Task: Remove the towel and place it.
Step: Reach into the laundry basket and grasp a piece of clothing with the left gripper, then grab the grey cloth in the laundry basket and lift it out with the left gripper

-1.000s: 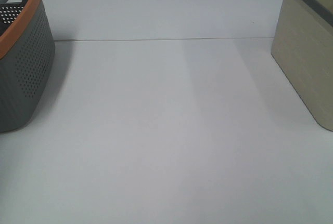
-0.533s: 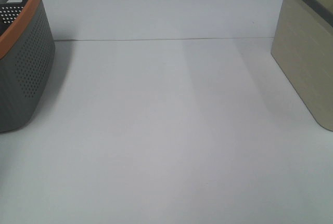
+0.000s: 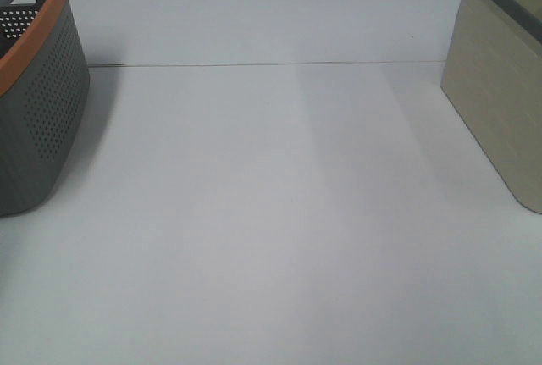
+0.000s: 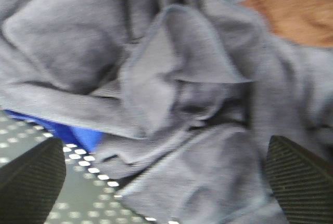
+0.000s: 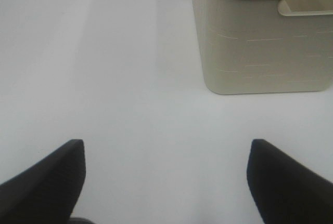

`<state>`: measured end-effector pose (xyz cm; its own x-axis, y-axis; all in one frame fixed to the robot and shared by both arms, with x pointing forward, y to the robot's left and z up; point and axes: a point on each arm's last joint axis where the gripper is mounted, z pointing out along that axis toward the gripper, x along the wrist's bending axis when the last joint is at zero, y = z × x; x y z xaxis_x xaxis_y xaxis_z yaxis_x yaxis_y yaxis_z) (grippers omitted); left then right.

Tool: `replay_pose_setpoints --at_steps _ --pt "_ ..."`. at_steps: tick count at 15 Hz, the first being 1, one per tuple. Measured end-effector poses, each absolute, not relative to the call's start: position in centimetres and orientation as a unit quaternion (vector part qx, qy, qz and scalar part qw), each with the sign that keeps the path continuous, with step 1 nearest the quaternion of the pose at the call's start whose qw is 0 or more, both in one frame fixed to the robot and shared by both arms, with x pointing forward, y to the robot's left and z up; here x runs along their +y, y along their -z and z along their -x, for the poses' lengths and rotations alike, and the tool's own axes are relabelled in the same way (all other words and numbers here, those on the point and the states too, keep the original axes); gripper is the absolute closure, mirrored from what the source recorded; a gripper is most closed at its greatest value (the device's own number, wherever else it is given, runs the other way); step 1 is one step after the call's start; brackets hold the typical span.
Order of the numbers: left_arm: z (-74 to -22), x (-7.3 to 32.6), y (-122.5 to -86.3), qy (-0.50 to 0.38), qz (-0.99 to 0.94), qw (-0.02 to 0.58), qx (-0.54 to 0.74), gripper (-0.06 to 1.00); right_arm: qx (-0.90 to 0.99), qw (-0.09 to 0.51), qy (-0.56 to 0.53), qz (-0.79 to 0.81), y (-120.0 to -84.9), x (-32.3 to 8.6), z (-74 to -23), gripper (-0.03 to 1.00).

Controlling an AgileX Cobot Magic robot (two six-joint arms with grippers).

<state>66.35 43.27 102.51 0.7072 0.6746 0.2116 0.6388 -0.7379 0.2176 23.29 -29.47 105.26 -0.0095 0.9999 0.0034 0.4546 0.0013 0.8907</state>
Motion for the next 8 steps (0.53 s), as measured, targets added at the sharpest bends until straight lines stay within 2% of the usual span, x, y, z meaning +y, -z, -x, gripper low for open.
replay_pose_setpoints --at_steps 3,8 --pt "-68.1 43.6 -101.3 -0.200 -0.925 0.040 0.319 -0.04 0.605 0.366 -0.372 -0.601 -105.3 -29.5 -23.3 0.14" --pt "-69.3 42.2 -98.6 -0.179 -0.942 0.041 0.282 -0.03 0.605 0.366 -0.372 -0.601 -105.3 -29.5 -23.3 0.14"
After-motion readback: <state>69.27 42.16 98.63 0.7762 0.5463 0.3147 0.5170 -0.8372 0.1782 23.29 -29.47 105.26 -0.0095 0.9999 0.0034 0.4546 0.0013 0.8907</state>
